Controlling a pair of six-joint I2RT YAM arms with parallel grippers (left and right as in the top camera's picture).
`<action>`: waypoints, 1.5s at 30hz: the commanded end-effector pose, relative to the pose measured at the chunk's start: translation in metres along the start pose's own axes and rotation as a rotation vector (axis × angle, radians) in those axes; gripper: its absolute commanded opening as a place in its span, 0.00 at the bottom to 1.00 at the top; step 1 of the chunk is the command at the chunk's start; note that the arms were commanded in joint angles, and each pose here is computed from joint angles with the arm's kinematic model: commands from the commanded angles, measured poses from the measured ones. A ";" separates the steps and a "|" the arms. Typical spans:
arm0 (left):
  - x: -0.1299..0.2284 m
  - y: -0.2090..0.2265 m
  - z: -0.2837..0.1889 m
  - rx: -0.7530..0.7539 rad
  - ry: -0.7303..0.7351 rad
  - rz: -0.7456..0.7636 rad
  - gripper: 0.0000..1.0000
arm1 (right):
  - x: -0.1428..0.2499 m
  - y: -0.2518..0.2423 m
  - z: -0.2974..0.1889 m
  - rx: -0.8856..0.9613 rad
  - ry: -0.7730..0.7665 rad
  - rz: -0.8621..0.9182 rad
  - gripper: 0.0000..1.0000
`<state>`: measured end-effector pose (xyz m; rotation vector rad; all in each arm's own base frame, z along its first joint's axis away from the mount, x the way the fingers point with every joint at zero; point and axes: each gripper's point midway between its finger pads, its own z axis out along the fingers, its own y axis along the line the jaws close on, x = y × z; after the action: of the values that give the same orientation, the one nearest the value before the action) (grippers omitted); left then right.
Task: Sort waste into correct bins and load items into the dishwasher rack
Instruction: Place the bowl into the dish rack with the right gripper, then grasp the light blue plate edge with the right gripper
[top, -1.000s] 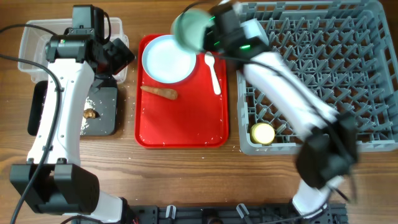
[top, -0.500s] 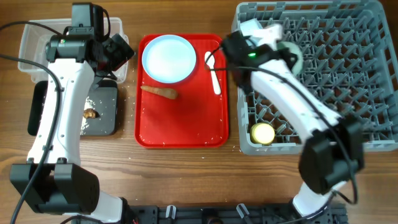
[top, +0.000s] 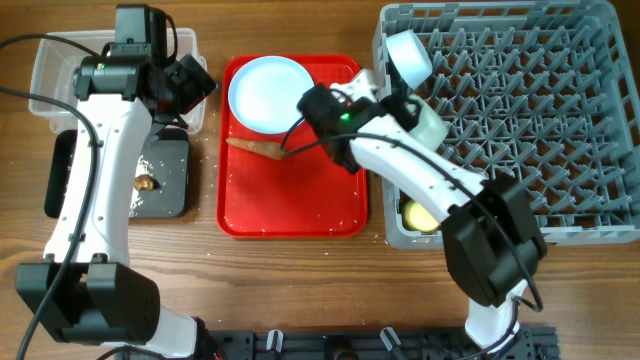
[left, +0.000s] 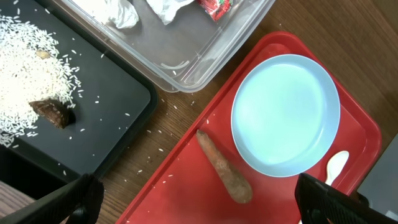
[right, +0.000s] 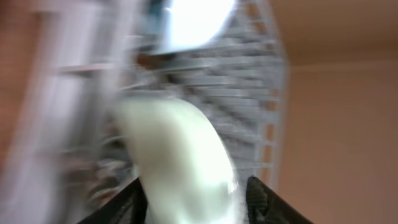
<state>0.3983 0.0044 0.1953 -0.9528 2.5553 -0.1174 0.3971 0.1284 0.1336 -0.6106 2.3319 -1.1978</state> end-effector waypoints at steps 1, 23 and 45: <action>-0.002 0.004 0.004 -0.018 -0.003 -0.015 1.00 | -0.001 0.043 -0.002 -0.227 0.019 0.011 0.67; -0.002 0.004 0.004 -0.018 -0.003 -0.015 1.00 | -0.158 0.170 -0.033 -1.156 0.043 0.930 0.50; -0.002 0.004 0.004 -0.018 -0.003 -0.015 1.00 | -0.126 0.180 0.009 -1.002 0.181 0.935 0.37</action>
<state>0.3985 0.0045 0.1950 -0.9529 2.5555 -0.1168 0.4784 0.2875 0.0162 0.3372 2.6809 0.3831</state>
